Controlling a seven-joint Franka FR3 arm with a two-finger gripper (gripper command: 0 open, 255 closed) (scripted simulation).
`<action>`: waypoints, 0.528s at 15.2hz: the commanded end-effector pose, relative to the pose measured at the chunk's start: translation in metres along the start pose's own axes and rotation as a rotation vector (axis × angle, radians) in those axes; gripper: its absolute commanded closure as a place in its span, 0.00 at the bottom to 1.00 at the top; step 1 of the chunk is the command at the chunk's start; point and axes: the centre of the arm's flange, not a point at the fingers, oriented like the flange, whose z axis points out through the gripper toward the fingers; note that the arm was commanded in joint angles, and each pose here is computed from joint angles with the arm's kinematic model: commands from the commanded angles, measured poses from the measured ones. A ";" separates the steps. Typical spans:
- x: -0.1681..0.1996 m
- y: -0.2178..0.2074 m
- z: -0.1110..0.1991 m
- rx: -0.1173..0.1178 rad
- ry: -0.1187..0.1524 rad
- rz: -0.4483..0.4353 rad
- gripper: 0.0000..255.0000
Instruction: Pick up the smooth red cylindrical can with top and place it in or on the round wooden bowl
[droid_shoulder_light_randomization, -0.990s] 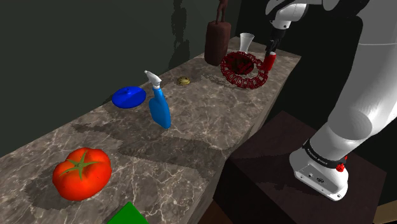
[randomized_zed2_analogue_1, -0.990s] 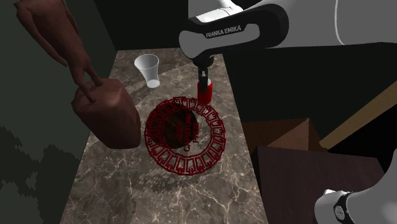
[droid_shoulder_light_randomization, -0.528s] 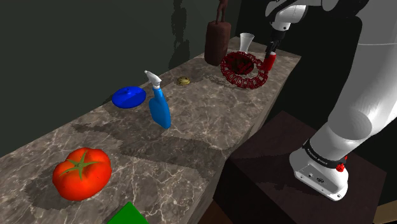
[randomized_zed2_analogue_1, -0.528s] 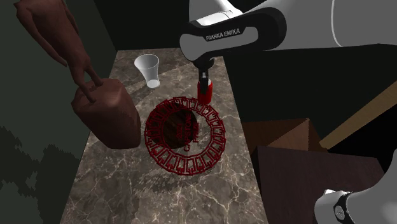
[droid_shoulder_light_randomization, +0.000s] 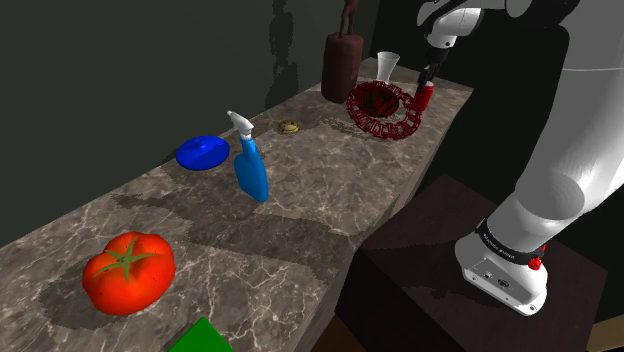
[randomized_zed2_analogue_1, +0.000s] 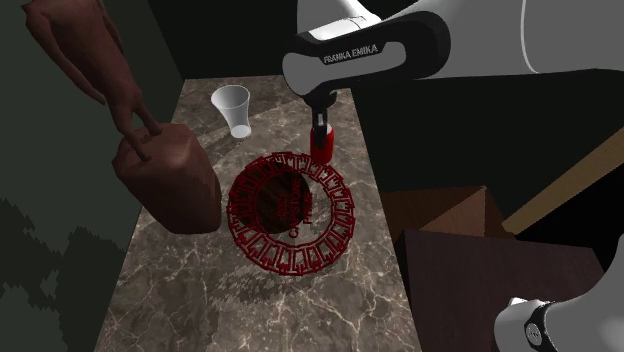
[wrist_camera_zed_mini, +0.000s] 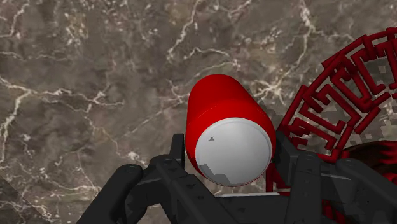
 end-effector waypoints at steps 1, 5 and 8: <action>0.000 0.000 0.001 0.000 -0.001 0.000 1.00; 0.000 0.000 -0.010 0.000 -0.001 0.000 1.00; 0.000 0.000 -0.026 0.000 -0.001 0.000 1.00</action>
